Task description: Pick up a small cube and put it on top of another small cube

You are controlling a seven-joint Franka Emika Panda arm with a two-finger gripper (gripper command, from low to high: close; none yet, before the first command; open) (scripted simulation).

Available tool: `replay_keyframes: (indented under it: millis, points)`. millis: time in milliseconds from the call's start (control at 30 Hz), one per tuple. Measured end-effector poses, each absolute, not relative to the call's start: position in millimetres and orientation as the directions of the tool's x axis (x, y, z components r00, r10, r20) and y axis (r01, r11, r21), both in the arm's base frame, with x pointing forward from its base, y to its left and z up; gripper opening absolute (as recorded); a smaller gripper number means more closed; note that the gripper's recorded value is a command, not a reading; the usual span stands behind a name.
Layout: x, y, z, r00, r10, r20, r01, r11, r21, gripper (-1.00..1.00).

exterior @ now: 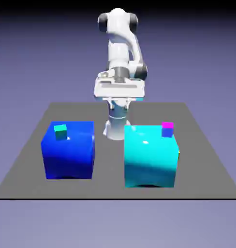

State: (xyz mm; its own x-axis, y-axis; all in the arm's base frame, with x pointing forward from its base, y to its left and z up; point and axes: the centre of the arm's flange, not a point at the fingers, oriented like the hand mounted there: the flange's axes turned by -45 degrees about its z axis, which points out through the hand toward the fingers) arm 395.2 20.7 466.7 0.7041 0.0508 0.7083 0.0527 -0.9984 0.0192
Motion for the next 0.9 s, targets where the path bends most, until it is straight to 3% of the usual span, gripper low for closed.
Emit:
replay_keyframes:
  millis: [433,900]
  points:
    - [374,167,432,0.81,0.088,0.58,0.164,-0.983,-0.081,0.0]
    - [285,306,353,0.92,0.176,0.351,0.26,-0.943,-0.209,0.0]
